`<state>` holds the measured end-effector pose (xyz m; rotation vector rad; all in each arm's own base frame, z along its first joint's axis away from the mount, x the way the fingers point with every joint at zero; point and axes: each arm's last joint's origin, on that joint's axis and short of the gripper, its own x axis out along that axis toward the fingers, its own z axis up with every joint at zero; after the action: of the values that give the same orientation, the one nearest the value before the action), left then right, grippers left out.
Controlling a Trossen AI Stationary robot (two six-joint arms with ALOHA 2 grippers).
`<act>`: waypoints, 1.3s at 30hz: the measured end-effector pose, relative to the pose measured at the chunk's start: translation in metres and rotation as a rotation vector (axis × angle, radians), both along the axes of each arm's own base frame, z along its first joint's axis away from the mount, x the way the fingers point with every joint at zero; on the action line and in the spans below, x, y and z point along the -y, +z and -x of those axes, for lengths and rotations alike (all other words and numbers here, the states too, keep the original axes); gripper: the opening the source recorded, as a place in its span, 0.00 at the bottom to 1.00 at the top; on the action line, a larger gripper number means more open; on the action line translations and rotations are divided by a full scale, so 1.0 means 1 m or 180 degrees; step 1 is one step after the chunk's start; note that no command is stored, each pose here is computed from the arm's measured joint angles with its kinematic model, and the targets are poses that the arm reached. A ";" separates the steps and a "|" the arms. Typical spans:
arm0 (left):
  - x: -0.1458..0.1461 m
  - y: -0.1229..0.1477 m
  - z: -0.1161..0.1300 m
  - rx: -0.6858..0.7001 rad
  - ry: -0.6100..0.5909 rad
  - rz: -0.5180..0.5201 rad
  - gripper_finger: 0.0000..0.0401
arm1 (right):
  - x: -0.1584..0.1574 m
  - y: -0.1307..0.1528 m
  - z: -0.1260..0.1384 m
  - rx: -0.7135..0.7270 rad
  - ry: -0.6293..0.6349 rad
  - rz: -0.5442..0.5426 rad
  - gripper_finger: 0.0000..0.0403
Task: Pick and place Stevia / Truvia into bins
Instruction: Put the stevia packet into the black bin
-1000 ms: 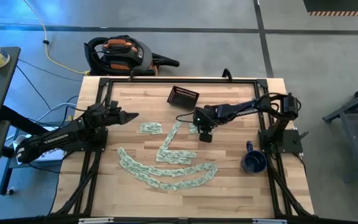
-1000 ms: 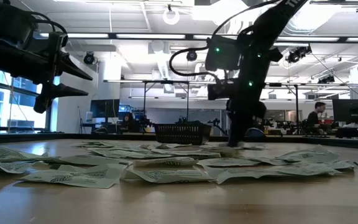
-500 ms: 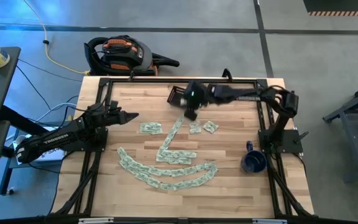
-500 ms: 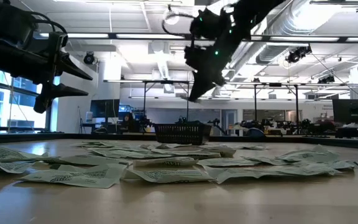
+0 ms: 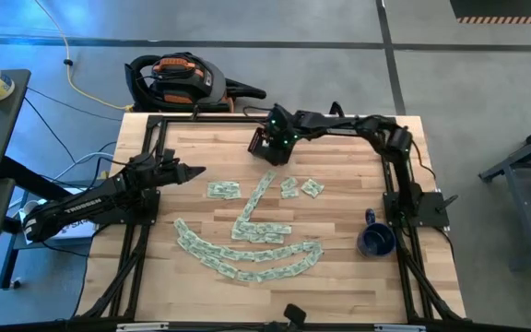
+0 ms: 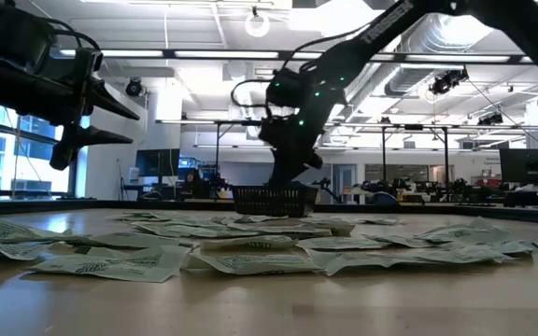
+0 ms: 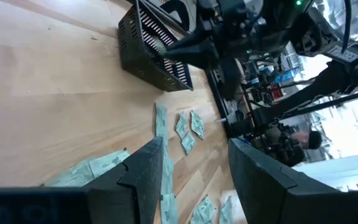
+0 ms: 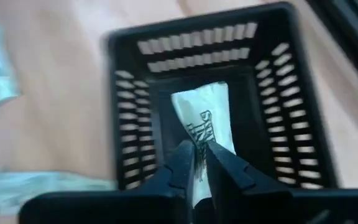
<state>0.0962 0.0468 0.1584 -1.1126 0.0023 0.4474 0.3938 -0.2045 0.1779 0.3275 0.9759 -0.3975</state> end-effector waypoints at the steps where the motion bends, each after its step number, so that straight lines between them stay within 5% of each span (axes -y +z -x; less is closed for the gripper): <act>1: 0.000 0.000 0.000 0.0018 -0.0005 0.0032 0.54 | 0.001 0.002 -0.001 -0.0052 -0.0017 0.0035 0.14; 9: 0.001 0.000 0.000 0.0064 -0.0040 0.0131 0.54 | 0.002 0.022 -0.001 -0.0356 0.0106 0.0149 0.41; 16: 0.001 0.000 0.000 0.0015 -0.0084 -0.0006 0.54 | -0.020 0.048 0.005 -0.0410 0.0719 0.0159 0.59; 23: 0.001 0.000 0.000 -0.0004 -0.0096 -0.0041 0.54 | -0.042 0.046 0.025 -0.1087 0.1163 -0.0152 0.60; 30: 0.001 -0.001 0.000 -0.0061 -0.0118 -0.0101 0.54 | -0.065 0.027 0.050 -0.1140 0.1284 -0.0281 0.55; 39: 0.001 -0.001 0.000 -0.0105 -0.0144 -0.0230 0.54 | -0.105 -0.014 0.045 -0.0939 0.1679 0.0377 0.51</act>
<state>0.0964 0.0460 0.1578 -1.0320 0.0400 0.4222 0.3490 -0.0998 0.1642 -0.1051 1.2748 -0.0182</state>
